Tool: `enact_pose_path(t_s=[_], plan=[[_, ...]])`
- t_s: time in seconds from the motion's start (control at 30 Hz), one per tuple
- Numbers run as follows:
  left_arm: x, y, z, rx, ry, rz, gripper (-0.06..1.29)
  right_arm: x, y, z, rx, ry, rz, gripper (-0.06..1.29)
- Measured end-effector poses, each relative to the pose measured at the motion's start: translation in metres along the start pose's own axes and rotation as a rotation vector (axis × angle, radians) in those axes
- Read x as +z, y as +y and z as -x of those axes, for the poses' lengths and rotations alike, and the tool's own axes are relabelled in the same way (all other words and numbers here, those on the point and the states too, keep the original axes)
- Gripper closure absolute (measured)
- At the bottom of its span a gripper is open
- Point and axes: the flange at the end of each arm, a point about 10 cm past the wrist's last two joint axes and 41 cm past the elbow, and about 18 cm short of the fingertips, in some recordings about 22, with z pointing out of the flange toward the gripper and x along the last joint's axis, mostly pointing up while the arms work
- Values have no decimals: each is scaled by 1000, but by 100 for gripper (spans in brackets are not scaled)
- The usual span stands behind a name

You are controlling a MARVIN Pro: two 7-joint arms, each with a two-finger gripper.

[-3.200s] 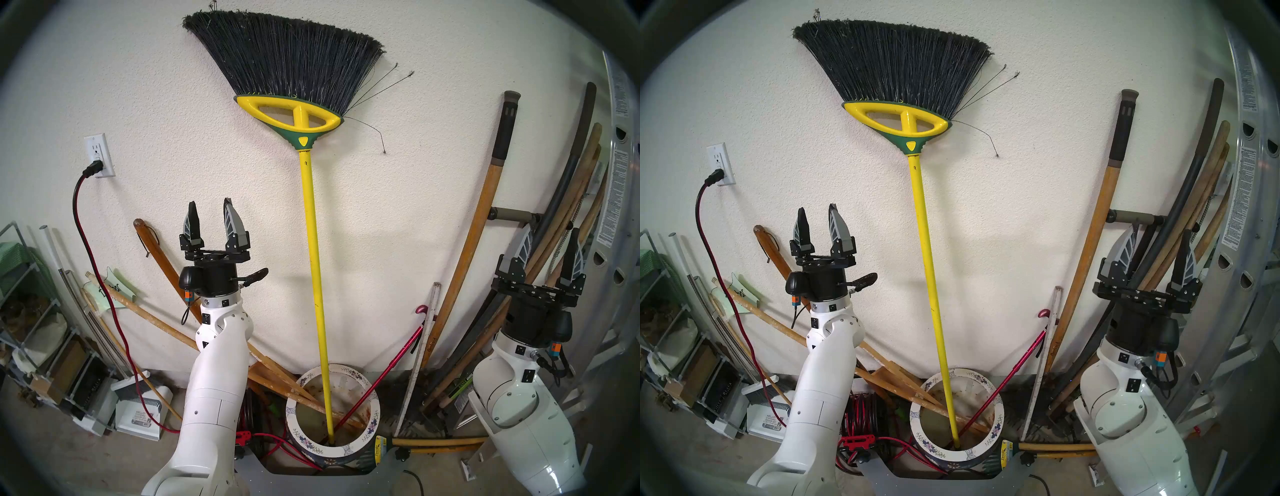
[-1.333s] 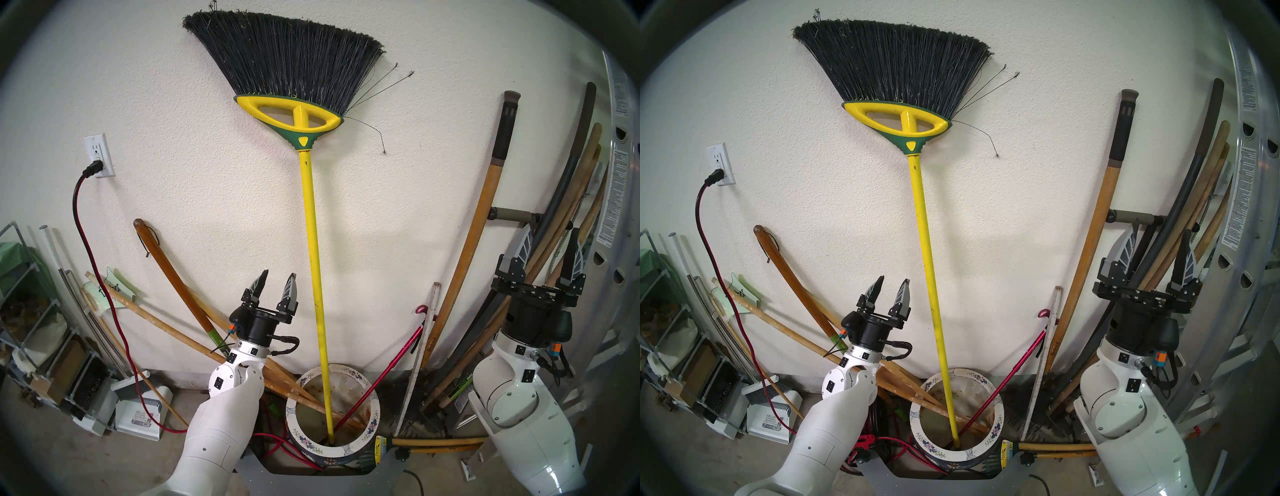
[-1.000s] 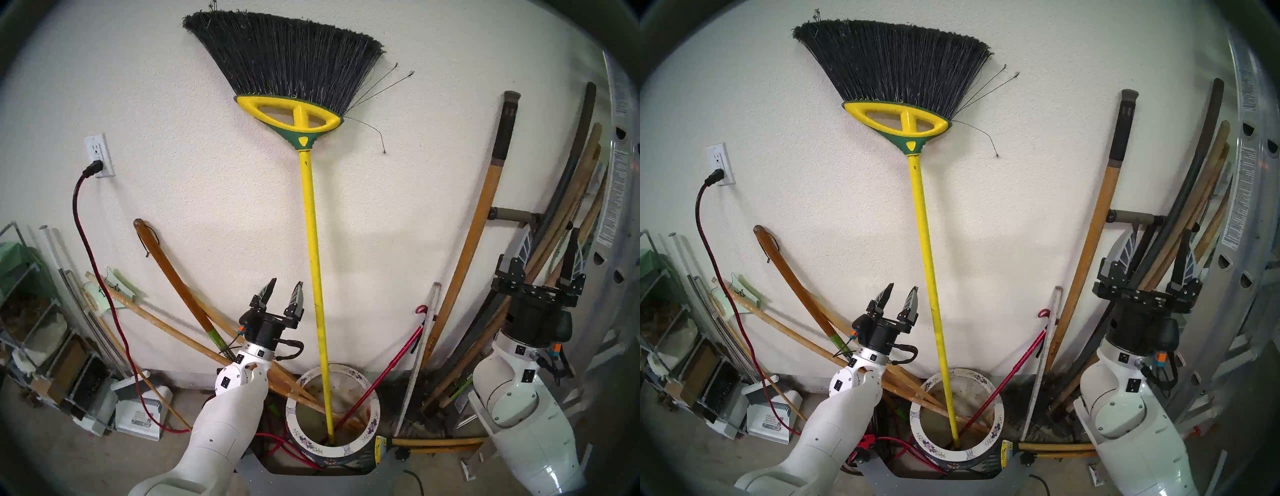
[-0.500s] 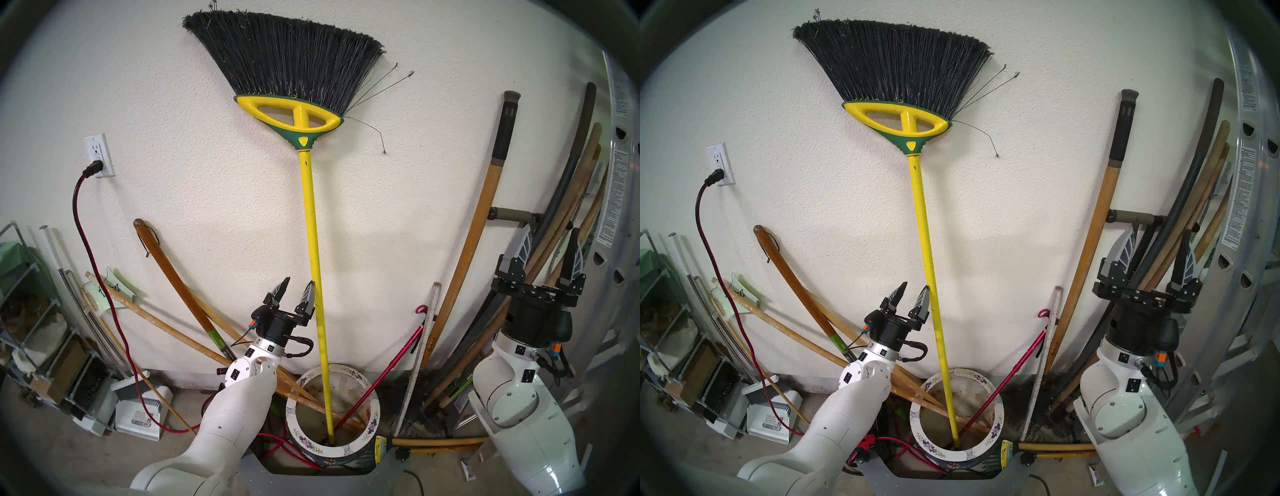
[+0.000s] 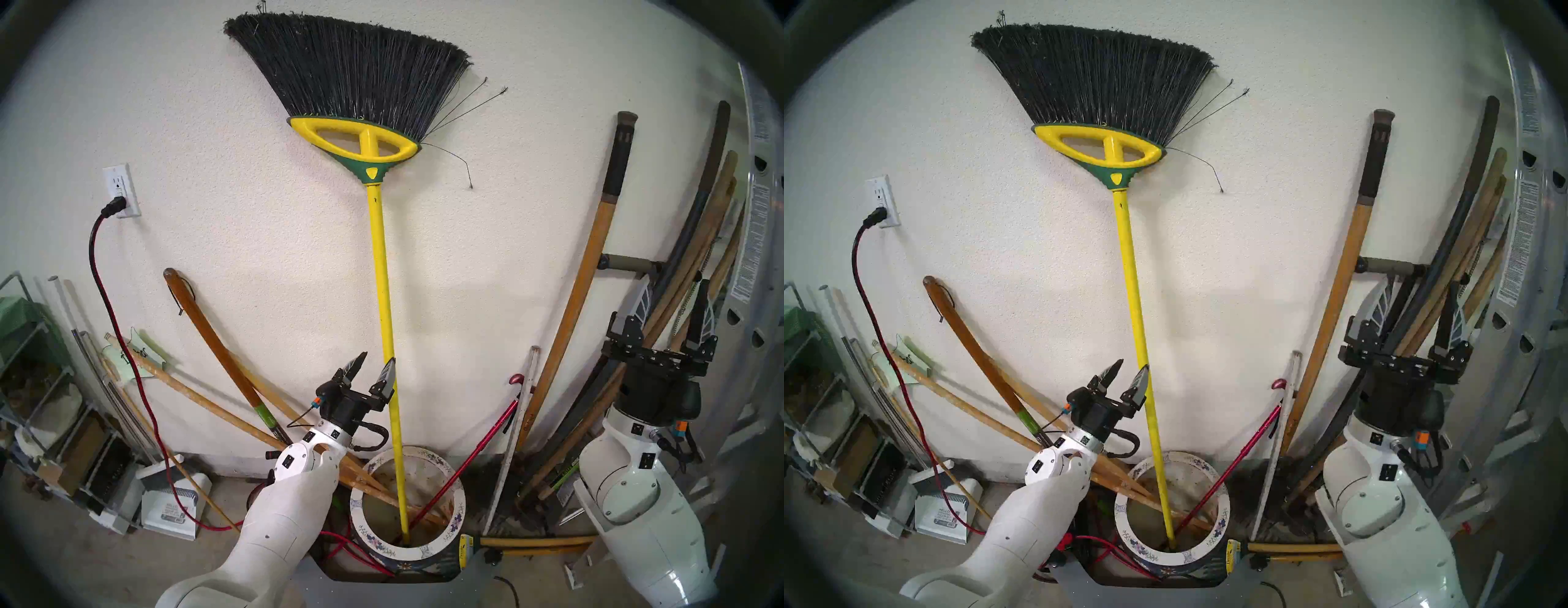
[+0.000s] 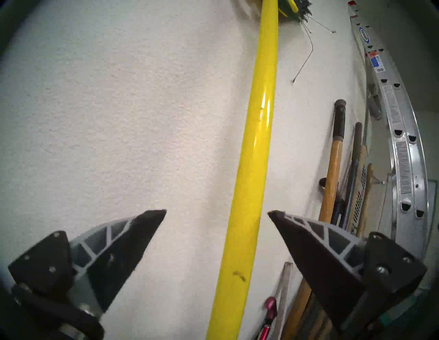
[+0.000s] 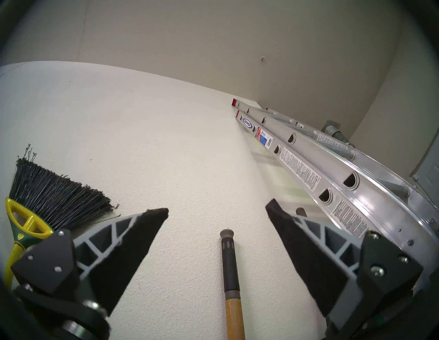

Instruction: Take wooden sticks or brooms out of the pot

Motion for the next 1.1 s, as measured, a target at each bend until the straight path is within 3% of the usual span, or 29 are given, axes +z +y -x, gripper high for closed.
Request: enact_pose_path(t_s=[0.3, 0.7, 1.03, 1.07, 1.1], plan=[[-5, -6, 20, -24, -99, -16, -3, 0, 0, 0, 0, 0, 0, 3], [12, -7, 42, -44, -188, -3, -3, 0, 0, 0, 0, 0, 0, 3], [12, -22, 58, -30, -237, -67, -3, 0, 0, 0, 0, 0, 0, 3], [12, -22, 59, -28, -235, -60, 3, 0, 0, 0, 0, 0, 0, 3], [16, -18, 59, -26, -224, -37, 20, 0, 0, 0, 0, 0, 0, 3]])
